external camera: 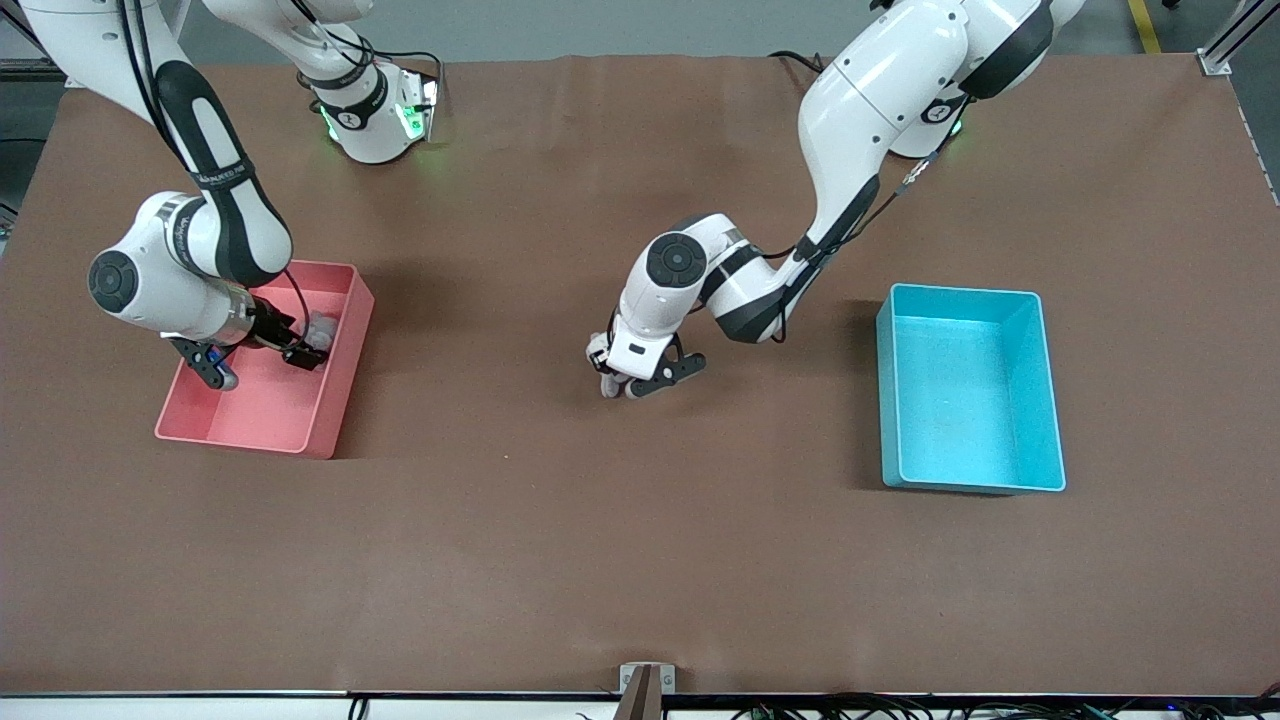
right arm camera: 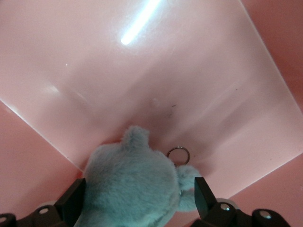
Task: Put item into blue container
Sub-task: 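Place the plush in the blue box while the right gripper lifts another plush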
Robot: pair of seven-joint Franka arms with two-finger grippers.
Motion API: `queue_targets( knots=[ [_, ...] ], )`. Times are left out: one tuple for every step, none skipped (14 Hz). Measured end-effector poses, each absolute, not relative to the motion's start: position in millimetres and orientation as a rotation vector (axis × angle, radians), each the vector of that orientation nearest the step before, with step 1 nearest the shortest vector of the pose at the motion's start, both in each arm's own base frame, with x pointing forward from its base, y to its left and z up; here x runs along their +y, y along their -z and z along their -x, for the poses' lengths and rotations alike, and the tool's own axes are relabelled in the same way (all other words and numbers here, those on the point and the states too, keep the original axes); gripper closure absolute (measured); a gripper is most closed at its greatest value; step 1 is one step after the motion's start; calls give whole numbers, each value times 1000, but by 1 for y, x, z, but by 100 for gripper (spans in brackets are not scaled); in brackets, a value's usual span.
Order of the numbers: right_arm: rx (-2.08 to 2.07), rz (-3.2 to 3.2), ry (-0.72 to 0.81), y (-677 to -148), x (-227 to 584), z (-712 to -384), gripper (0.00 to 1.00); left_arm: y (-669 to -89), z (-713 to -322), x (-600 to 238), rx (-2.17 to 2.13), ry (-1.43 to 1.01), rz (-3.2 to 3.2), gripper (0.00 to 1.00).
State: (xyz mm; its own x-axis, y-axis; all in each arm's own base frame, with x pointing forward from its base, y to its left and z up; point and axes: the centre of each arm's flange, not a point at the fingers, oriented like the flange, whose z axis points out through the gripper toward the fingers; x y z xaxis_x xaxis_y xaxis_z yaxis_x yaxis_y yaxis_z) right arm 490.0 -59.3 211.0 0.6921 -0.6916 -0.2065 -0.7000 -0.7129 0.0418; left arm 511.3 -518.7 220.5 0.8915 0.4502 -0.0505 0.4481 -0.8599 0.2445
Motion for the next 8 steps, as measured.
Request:
queue_targets(
  knots=[
    [1176, 2852, -332, -208, -59, -489, 0, -237, -528, -504, 664, -64, -2814, 77],
    [1177, 2852, -341, -205, -59, -488, 0, -258, -546, -485, 646, -109, -2826, 79],
    [1178, 2853, -348, -202, -58, -488, 0, -279, -564, -461, 620, -151, -2844, 81],
    [1177, 2854, -352, -201, -58, -487, 4, -299, -580, -436, 586, -188, -2863, 84],
    [1175, 2855, -354, -200, -57, -487, 16, -316, -593, -409, 548, -220, -2887, 84],
    [1173, 2855, -354, -200, -56, -487, 28, -328, -602, -383, 501, -239, -2924, 84],
    [1170, 2856, -354, -200, -55, -488, 38, -337, -608, -355, 443, -239, -2976, 84],
    [1167, 2857, -353, -200, -54, -488, 45, -344, -614, -325, 385, -218, -3035, 84]
  ],
)
